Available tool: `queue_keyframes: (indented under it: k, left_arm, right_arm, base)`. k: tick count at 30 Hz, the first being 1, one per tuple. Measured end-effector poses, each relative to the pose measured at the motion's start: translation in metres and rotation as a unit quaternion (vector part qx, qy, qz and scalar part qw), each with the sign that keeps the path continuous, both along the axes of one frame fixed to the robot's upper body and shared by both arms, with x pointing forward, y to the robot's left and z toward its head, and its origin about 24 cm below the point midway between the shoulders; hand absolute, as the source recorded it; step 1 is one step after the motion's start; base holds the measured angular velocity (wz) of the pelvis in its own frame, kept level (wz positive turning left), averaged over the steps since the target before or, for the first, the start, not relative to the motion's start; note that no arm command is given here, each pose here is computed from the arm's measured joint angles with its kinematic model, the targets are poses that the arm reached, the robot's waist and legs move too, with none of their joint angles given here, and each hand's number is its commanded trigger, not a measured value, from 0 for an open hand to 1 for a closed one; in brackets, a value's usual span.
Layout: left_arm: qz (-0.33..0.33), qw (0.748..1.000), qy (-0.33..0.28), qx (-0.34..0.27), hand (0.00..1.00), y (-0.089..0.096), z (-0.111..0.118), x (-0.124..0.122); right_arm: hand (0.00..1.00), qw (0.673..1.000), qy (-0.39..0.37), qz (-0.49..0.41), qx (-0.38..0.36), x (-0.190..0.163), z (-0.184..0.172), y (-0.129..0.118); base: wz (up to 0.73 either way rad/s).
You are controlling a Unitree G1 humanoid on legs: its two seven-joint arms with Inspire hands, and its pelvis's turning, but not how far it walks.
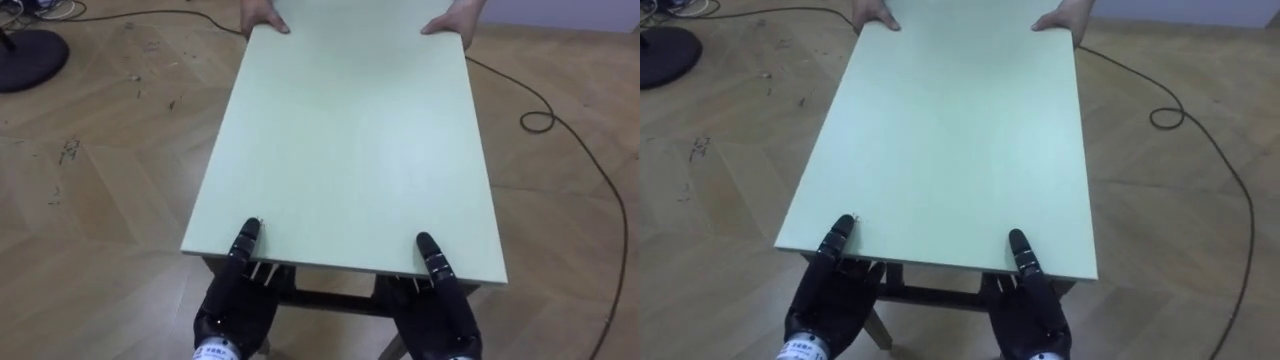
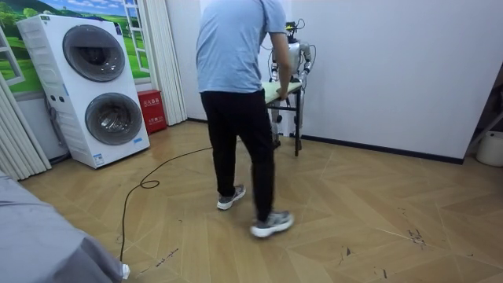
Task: Move table with human
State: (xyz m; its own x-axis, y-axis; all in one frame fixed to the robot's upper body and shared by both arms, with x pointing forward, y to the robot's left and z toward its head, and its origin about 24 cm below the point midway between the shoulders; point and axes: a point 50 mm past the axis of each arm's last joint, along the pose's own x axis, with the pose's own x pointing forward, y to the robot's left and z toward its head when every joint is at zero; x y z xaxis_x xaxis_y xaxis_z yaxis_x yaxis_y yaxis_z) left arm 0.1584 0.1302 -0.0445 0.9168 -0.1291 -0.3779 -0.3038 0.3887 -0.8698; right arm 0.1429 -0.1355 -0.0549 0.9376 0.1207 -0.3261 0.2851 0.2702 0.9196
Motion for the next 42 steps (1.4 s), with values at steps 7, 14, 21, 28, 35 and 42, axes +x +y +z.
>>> queue_keyframes:
  k: [7,14,21,28,35,42]
  left_arm:
    - [0.001,1.000,0.006,-0.007,1.00,-0.001,-0.001,-0.003]
    - [0.005,1.000,0.006,-0.017,1.00,-0.002,0.000,-0.002]
    - [0.006,1.000,0.008,-0.014,1.00,-0.002,-0.001,-0.004]
    - [0.004,1.000,0.015,-0.010,1.00,0.000,-0.004,-0.008]
    - [0.012,1.000,0.010,-0.012,1.00,0.002,0.000,-0.012]
    - [0.031,0.999,0.001,-0.011,1.00,0.010,0.004,-0.016]
  right_arm:
    - [1.00,1.000,-0.003,0.002,-0.006,0.002,0.001,-0.003]
    - [1.00,1.000,-0.016,0.007,-0.005,0.009,0.005,-0.002]
    - [1.00,1.000,-0.012,0.005,-0.007,0.005,0.003,-0.004]
    - [1.00,1.000,-0.008,0.013,-0.009,0.005,0.000,-0.005]
    - [1.00,0.999,-0.017,0.025,-0.015,0.010,0.003,-0.005]
    - [1.00,0.998,-0.030,0.043,-0.021,0.012,0.005,0.001]
  base:
    - [0.21]
    - [0.27]
    - [0.51]
    - [0.58]
    - [0.37]
    - [0.51]
